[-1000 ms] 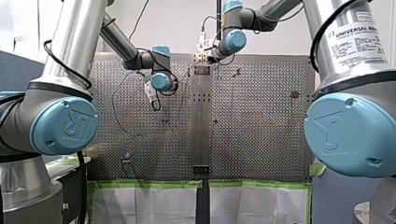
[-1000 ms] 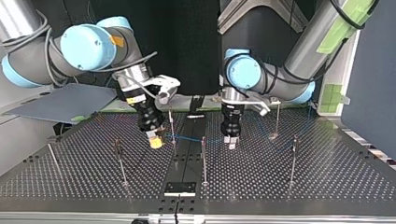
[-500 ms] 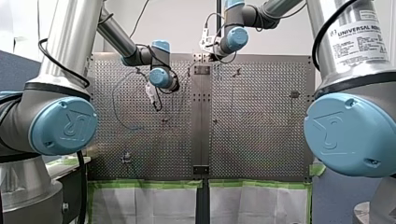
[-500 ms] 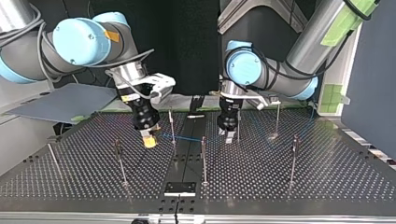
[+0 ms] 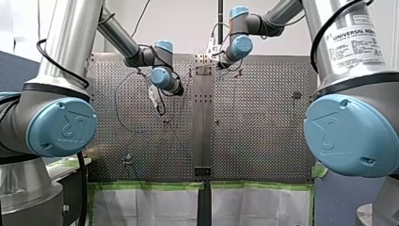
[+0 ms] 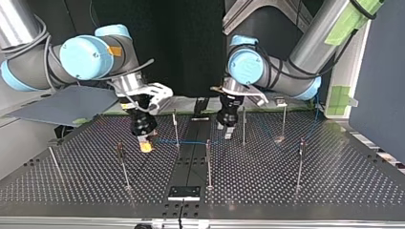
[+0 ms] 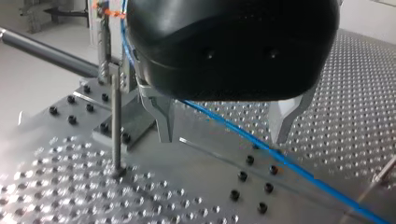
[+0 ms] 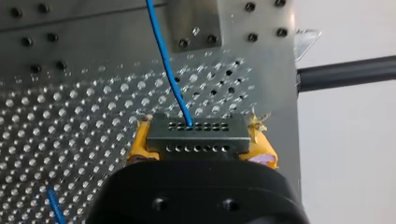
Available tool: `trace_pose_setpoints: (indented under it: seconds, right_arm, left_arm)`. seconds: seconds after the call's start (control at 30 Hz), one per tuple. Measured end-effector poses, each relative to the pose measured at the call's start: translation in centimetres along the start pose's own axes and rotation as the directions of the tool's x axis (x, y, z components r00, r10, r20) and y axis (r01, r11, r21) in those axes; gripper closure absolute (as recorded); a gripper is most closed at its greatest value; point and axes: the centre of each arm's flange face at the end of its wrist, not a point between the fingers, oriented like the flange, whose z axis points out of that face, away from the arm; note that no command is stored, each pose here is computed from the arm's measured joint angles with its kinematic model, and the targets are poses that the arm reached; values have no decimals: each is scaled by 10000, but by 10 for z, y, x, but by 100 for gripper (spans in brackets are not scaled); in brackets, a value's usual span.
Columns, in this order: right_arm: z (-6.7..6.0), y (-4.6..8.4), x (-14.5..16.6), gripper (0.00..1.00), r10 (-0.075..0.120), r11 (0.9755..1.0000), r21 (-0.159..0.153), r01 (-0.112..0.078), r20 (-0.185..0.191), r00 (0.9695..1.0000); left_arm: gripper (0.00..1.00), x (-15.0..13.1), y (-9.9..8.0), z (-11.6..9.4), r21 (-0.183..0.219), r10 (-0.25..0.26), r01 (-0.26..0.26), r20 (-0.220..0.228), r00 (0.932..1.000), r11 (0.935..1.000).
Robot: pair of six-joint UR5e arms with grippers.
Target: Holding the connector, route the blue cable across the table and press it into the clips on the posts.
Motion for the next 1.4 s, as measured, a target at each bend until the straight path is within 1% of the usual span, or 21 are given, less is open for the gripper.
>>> trace_pose_setpoints:
  seconds: [0.1, 0.33, 0.6, 0.7, 0.77, 0.9, 1.13, 1.3, 1.4]
  right_arm:
    - [3, 6, -3, 100, -3, 9999, -102, 4, 44, 10000]
    - [7, 20, -3, 100, -2, 9995, -312, 3, 49, 10000]
    - [9, 26, -3, 100, -16, 9993, -380, 18, 54, 10000]
    - [9, 27, -3, 100, -18, 9992, -391, 20, 53, 10000]
    - [9, 27, -3, 100, -17, 9992, -396, 19, 55, 10000]
    - [9, 28, -3, 100, -17, 9992, -393, 20, 64, 10000]
    - [9, 28, -4, 100, -40, 9992, -386, 43, 84, 10000]
    - [10, 28, -4, 100, -46, 9992, -396, 50, 89, 9999]
    - [10, 31, -4, 100, -46, 9989, -459, 50, 105, 9999]
  left_arm:
    - [0, 2, -8, -5, 37, 53, -53, 25, 10000, 10000]
    - [0, 5, -29, -15, 59, 36, -38, 321, 9995, 10000]
    - [0, 14, -54, -31, 100, 5, -10, 474, 9989, 9999]
    - [0, 13, -56, -32, -29, -45, 47, 622, 9981, 10000]
    - [0, 11, -54, -31, -168, -110, 123, 792, 9968, 9998]
    - [0, 9, -51, -31, -469, -156, 203, 994, 9949, 9987]
    - [0, 5, -47, -34, -1098, -197, 343, 1320, 9911, 9934]
    - [0, 4, -49, -40, -1352, -115, 306, 1394, 9902, 9903]
    - [0, 1, -55, -47, -1428, 7, 200, 1438, 9896, 9896]
